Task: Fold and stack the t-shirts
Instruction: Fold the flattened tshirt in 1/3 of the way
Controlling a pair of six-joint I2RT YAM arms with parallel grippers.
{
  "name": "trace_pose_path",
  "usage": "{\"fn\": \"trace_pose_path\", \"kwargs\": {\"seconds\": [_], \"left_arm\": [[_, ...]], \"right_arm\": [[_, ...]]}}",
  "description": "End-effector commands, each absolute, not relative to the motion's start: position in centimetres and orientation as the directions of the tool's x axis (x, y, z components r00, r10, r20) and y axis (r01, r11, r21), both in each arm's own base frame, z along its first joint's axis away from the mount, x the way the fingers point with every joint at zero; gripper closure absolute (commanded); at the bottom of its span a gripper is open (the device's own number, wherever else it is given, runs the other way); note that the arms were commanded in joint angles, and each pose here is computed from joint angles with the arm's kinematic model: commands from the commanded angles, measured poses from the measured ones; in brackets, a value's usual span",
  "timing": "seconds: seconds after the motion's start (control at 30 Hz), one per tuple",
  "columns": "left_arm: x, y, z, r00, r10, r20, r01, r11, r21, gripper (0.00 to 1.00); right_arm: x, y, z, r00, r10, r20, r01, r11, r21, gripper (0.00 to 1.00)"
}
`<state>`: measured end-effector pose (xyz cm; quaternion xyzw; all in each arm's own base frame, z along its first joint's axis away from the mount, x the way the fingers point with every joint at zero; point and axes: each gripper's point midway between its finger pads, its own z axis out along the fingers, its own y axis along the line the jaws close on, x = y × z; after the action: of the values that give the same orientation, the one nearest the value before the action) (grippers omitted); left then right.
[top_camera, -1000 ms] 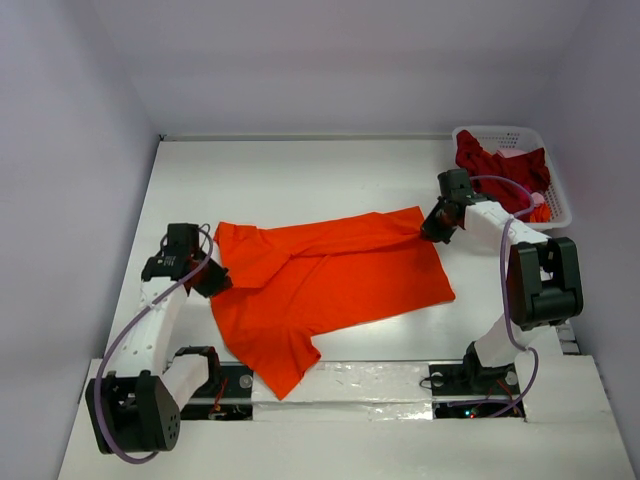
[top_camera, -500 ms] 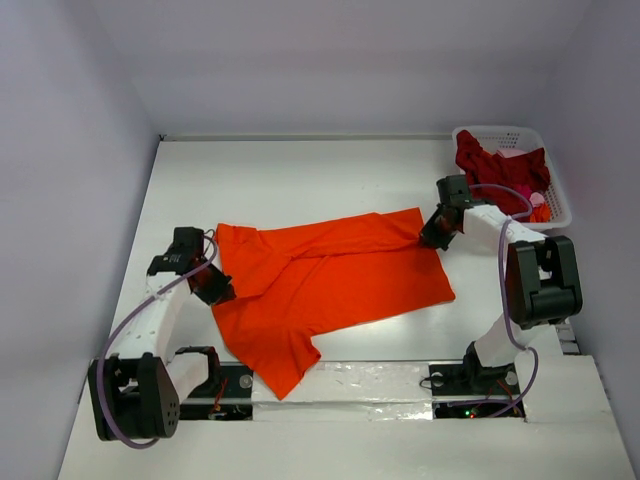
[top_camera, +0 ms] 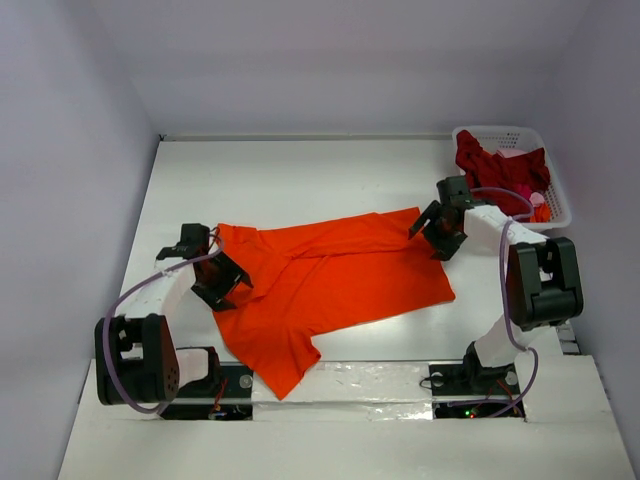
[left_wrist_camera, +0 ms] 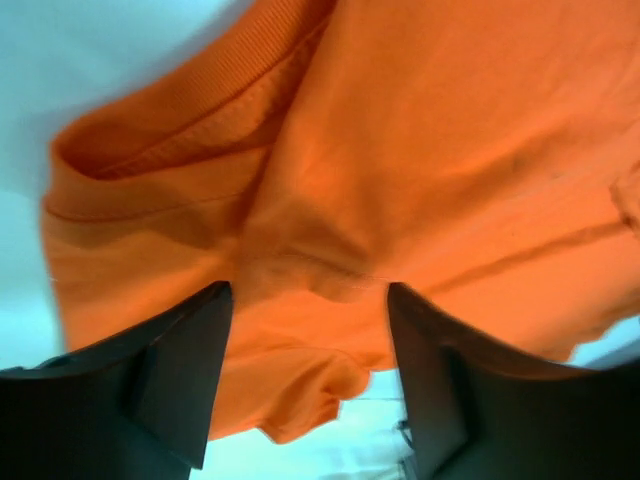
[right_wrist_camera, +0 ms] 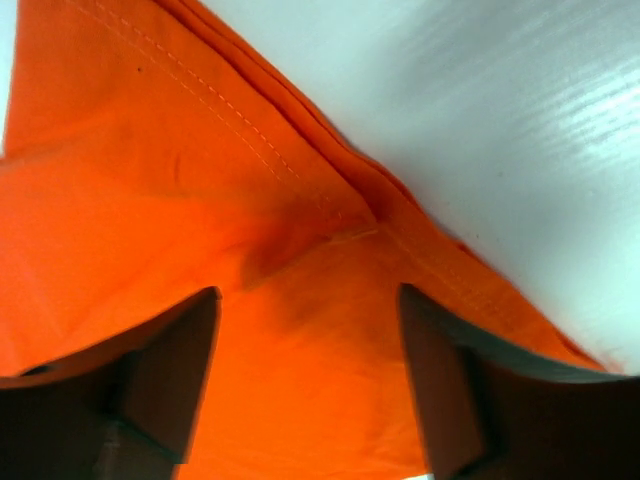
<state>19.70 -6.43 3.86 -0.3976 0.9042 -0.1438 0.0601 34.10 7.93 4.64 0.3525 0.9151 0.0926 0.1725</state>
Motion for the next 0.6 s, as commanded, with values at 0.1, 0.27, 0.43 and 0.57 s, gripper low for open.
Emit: {"fn": "trace_pose_path", "kwargs": {"seconds": [0.1,0.27,0.43,0.57], "left_arm": [[19.9,-7.5,4.9,-0.688,-0.724,0.046,-0.691,0.634,-0.348,0.18],[23.2,-5.5,10.1,-0.664,-0.736,-0.13,-0.659,0.659,-0.362,0.32],[28.0,-4.4,13.4,-0.617,-0.739,-0.27,-0.612,0.666,-0.426,0.87],[31.6,-4.6,14.8,-0.585,-0.748,-0.312,-0.577,0.655,-0.488,1.0]], "right_arm": [[33.1,7.7,7.4,-0.632,0.723,-0.278,0.648,0.69,0.323,0.12],[34.6,7.1,12.0,-0.59,0.705,-0.395,0.585,0.709,0.393,0.34],[38.8,7.5,15.6,-0.616,0.632,-0.47,0.49,0.775,0.4,1.0],[41.9,8.8,15.9,-0.646,0.602,-0.47,0.432,0.795,0.425,1.0]]}}
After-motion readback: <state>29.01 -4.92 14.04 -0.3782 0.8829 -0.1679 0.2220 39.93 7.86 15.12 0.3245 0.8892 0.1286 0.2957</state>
